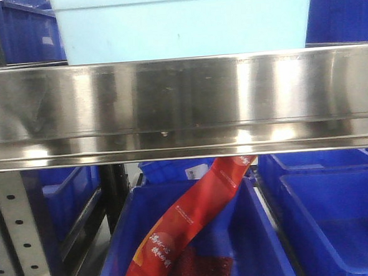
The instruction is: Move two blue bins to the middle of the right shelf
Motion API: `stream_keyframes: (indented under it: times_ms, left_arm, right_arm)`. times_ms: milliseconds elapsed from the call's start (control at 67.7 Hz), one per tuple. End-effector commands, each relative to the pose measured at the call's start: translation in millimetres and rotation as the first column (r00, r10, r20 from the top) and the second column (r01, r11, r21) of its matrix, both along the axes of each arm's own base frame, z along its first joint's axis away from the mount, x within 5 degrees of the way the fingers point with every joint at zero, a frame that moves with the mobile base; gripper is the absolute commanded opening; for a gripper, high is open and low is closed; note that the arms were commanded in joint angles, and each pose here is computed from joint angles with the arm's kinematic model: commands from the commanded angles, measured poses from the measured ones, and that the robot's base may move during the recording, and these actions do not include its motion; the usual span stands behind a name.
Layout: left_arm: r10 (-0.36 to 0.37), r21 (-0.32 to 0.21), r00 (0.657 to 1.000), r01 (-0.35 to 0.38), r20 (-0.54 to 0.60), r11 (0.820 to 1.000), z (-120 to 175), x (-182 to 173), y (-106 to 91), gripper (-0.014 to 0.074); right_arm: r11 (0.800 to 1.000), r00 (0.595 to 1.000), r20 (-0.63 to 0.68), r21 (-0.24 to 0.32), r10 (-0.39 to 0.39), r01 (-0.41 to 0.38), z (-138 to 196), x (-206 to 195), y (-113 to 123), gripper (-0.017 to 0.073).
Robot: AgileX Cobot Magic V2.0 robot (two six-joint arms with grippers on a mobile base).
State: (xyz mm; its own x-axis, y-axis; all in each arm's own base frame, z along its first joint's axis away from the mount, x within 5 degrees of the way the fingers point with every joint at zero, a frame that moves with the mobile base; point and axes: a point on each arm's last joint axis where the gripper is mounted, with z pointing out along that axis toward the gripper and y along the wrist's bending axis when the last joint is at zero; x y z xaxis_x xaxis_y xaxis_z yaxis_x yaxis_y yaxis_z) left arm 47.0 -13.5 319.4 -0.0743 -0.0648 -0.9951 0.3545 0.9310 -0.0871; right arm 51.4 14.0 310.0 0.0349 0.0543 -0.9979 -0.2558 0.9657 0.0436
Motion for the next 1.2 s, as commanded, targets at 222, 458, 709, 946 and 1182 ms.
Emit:
stream_keyframes:
  times_ms: [222, 458, 709, 946, 1182]
  left_arm:
    - [-0.005, -0.009, 1.000, 0.005, 0.024, 1.000, 1.3, -1.2, 0.2, -0.0111]
    - [0.000, 0.052, 1.000, -0.001, 0.008, 0.999, -7.7, -2.2, 0.5, -0.0111]
    - [0.108, 0.071, 0.985, -0.118, 0.134, 0.991, -60.3, 3.2, 0.9, -0.0111]
    - [0.193, 0.039, 0.972, -0.200, 0.136, 0.979, -108.1, 8.5, 4.0, -0.0111]
    - [0.225, 0.061, 0.968, -0.233, 0.112, 0.971, -110.8, 9.0, 5.9, -0.0111]
  right_arm:
    - [1.000, 1.000, 0.026, -0.004, -0.005, 0.005, 1.6, -0.5, -0.5, -0.0162]
    - [1.000, 1.000, 0.026, -0.004, -0.005, 0.005, 1.6, -0.5, -0.5, -0.0162]
    - [1.000, 1.000, 0.026, -0.004, -0.005, 0.005, 1.6, -0.5, -0.5, -0.0162]
    - [1.000, 1.000, 0.026, -0.004, -0.005, 0.005, 1.6, -0.5, -0.5, -0.0162]
    - [1.000, 1.000, 0.027, -0.003, -0.005, 0.005, 1.8, -0.4, -0.5, -0.0162]
